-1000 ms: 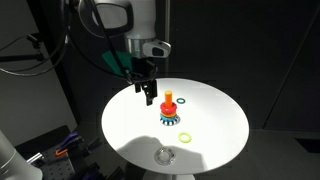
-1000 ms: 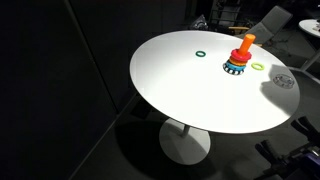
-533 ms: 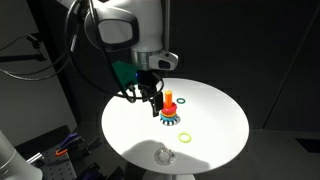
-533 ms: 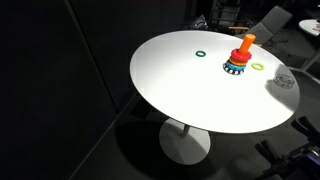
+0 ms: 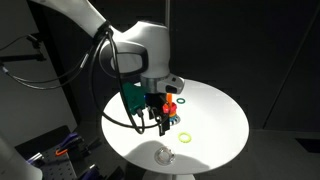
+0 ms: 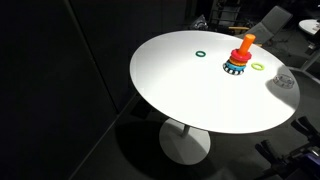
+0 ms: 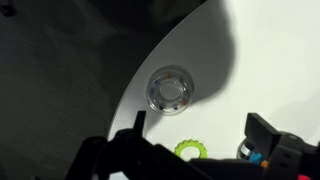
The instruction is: Put the clear ring on the wooden stand.
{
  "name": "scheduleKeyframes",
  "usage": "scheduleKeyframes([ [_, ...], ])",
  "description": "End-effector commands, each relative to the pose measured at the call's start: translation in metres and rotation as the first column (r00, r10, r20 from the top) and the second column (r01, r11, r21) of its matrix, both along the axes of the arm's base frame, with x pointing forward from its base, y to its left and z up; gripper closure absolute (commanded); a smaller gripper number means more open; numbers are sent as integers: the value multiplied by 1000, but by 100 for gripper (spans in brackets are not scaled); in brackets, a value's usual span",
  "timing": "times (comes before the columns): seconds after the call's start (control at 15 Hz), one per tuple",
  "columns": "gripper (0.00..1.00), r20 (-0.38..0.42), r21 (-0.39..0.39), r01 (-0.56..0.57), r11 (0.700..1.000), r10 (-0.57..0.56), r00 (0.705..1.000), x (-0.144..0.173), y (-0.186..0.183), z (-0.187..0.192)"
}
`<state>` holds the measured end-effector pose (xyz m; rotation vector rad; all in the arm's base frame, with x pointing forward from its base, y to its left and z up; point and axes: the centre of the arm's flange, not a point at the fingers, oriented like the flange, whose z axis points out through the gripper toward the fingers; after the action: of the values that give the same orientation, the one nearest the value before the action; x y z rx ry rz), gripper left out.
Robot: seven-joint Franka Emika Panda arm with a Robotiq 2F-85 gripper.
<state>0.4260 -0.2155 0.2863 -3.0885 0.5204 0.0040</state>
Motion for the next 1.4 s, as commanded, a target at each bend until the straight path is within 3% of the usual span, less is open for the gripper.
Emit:
scheduleKeyframes([
  [0.0, 0, 12, -22, 8, 1000, -8, 1000, 12, -9, -30],
  [0.53, 0, 2, -50, 22, 998, -22, 1000, 32, -10, -92],
  [1.33, 0, -22, -67, 37, 997, -39, 999, 55, -13, -136],
])
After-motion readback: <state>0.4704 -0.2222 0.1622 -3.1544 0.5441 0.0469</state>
